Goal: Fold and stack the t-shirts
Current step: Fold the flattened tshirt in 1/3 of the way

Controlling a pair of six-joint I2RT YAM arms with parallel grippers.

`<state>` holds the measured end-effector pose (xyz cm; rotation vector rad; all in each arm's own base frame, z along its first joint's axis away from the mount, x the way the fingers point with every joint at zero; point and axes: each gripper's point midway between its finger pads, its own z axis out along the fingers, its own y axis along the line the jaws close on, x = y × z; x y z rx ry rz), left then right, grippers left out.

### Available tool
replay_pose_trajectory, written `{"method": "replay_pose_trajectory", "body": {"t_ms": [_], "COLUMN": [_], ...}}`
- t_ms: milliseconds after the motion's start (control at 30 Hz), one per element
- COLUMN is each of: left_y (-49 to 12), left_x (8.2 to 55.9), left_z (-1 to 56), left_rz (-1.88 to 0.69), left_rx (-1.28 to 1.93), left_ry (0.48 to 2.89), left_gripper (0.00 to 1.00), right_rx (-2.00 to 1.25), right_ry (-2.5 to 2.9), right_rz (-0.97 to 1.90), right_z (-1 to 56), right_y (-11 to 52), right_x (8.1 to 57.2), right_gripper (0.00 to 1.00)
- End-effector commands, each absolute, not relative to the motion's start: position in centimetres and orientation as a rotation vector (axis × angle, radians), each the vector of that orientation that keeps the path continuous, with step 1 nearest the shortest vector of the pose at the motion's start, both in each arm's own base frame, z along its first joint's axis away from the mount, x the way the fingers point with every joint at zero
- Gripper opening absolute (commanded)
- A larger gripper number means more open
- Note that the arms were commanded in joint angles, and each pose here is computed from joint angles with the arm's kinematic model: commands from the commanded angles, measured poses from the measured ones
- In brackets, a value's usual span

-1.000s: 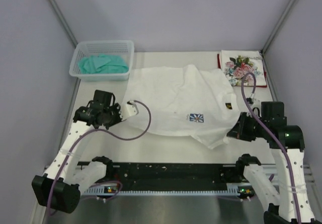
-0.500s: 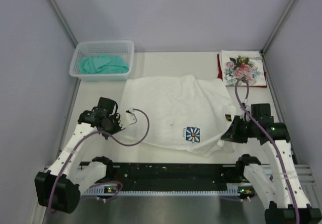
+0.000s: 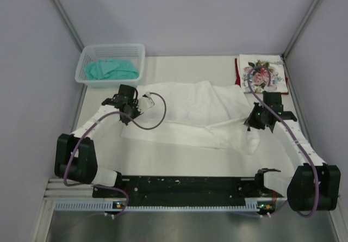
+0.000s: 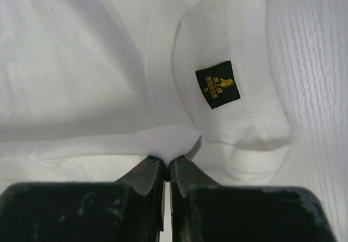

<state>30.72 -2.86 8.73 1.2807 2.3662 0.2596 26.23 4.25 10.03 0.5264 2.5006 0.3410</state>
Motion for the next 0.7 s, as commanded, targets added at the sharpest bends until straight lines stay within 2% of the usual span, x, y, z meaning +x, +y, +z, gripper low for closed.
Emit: {"method": "replay_pose_trajectory", "body": {"t_ms": [0,267,333,400,433,467,533,667], "left_y": [-2.4,-2.8,-3.1,-3.2,-3.2,-3.0,-2.5,-3.3], "left_x": [34.5,35.6,36.3,37.6,38.5,39.3,40.3,38.0], "left_z": [10.1,8.0,7.9,8.5,9.1,9.9,11.7,13.9], "left_rz": [0.379,0.383,0.388,0.408,0.428,0.460,0.521,0.438], "left_rx": [1.189,1.199,1.186,1.143,1.106,1.076,1.013,1.097], "left_ry": [2.325,2.381,2.383,2.372,2.359,2.349,2.320,2.226], "left_gripper": [0.00,0.00,0.11,0.25,0.31,0.37,0.45,0.49], "right_rx": [0.459,0.419,0.417,0.436,0.440,0.466,0.532,0.552], "right_ry": [2.365,2.444,2.452,2.454,2.460,2.457,2.459,2.425], "right_rz": [0.264,0.286,0.260,0.181,0.152,0.085,0.026,0.015], "right_z": [11.6,9.7,9.6,9.6,9.6,10.0,11.2,13.4], "right_y": [2.8,3.4,3.1,2.0,1.6,0.6,-1.0,-1.2], "right_x": [30.1,31.6,32.8,34.2,34.8,35.6,36.0,33.6], "right_gripper": [0.00,0.00,0.02,0.24,0.40,0.51,0.59,0.71]}}
